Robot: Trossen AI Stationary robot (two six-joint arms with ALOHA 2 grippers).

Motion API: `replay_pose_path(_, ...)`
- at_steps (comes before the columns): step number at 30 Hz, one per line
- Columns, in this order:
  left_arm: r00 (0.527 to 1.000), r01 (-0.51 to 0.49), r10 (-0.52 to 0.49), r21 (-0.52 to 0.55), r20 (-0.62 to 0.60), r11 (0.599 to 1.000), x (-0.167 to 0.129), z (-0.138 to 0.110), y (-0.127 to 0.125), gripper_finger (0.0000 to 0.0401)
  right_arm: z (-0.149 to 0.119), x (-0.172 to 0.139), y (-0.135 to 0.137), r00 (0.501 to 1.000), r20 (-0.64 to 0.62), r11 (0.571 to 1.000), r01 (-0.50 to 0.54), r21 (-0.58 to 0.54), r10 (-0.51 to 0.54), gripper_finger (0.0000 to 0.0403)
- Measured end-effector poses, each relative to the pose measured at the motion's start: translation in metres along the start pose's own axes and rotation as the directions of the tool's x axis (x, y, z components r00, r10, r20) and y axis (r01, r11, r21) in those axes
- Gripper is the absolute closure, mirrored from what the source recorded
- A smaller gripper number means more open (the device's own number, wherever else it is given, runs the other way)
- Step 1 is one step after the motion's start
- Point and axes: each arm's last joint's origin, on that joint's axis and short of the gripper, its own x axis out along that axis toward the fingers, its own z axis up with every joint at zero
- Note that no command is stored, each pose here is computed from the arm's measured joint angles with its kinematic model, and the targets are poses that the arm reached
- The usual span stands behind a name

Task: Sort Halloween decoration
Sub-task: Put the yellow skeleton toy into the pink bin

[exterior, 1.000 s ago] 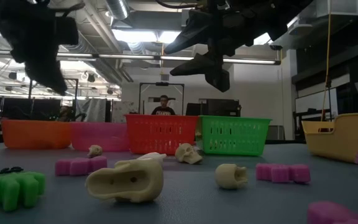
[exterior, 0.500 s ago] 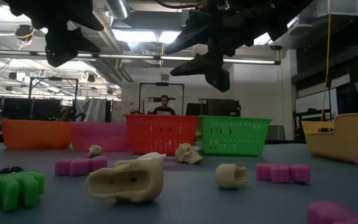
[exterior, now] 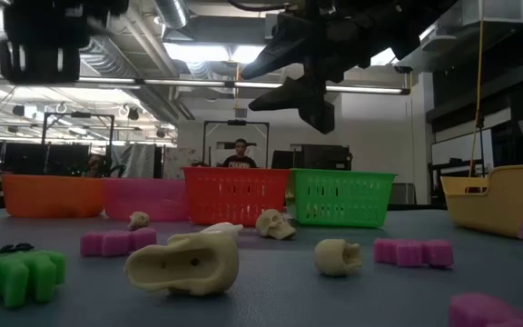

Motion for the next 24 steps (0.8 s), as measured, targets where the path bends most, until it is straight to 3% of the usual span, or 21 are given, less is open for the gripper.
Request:
replay_pose_path(5,0.986,-0.149,0.152,0.056,-0.063,0.987,0.012,-0.004,-0.027,0.0225,0.0,0.0,0.0,1.0,-0.001,0.999,0.0,-0.038,0.0,0.023)
replay_pose_path(12,0.905,-0.392,0.403,0.103,-0.134,0.914,0.036,-0.018,-0.049,0.0225,-0.001,0.0,-0.001,1.0,-0.01,0.998,0.008,-0.06,-0.008,0.023)
replay_pose_path(24,0.784,-0.577,0.567,0.04,-0.254,0.816,0.079,-0.059,-0.034,0.0225,-0.002,0.0,-0.002,1.0,-0.021,0.996,0.016,-0.087,-0.018,0.023)
